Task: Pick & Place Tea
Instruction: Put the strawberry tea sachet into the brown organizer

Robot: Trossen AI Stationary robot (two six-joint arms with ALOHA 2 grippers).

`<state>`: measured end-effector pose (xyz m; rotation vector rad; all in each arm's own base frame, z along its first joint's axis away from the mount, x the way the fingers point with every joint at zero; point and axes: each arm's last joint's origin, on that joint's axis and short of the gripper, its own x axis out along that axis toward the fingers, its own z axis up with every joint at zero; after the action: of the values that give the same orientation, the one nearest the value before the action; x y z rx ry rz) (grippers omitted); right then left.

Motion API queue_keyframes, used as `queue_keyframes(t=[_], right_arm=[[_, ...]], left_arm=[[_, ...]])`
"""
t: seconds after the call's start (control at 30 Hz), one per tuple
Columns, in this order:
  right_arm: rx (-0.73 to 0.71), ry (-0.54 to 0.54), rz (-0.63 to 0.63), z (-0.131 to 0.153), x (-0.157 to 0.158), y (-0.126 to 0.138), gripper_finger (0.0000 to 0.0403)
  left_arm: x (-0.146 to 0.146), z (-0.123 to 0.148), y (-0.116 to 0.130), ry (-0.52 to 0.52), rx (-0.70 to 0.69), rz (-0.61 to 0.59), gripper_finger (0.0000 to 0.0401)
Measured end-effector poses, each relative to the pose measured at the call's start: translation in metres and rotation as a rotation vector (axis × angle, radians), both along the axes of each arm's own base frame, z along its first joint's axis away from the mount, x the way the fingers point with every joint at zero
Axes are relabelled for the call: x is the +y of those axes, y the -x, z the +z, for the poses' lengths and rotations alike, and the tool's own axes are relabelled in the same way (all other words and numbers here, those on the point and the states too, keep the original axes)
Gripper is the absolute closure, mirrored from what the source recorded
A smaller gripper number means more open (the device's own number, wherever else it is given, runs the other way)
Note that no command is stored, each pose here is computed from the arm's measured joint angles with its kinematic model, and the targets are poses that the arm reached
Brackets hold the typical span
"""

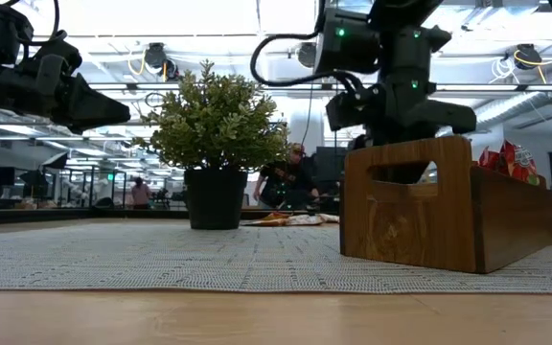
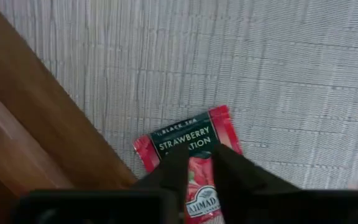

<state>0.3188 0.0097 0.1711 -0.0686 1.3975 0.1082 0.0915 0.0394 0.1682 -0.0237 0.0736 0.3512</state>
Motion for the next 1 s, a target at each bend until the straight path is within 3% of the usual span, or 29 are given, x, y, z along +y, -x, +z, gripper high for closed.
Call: queue_keyframes(t=[0.1,0.47,0.73,0.87,1.0], right_arm=[[0.007,0.006,0.027,-0.002,-0.001,0.0,0.0394],[0.067,-0.016,0.037,-0.005,-0.002,0.005,0.0402],[0.114,-0.012,0.028,-0.027,-0.002,0.001,0.0403],[0.103,0.07,0.01,-0.028,-0.004,0.0,0.0403],[0.094,0.171,-0.085,-0.028,-0.008,-0.001,0.0403]], left_arm=[[0.0,0.0,0.0,0.0,0.0,0.0,0.0254],[0.0,0.0,0.0,0.0,0.0,0.0,0.0254],[0.0,0.0,0.0,0.0,0.0,0.0,0.0254],[0.0,0.0,0.0,0.0,0.001,0.0,0.0254],[0.0,0.0,0.0,0.0,0.0,0.0,0.0254]])
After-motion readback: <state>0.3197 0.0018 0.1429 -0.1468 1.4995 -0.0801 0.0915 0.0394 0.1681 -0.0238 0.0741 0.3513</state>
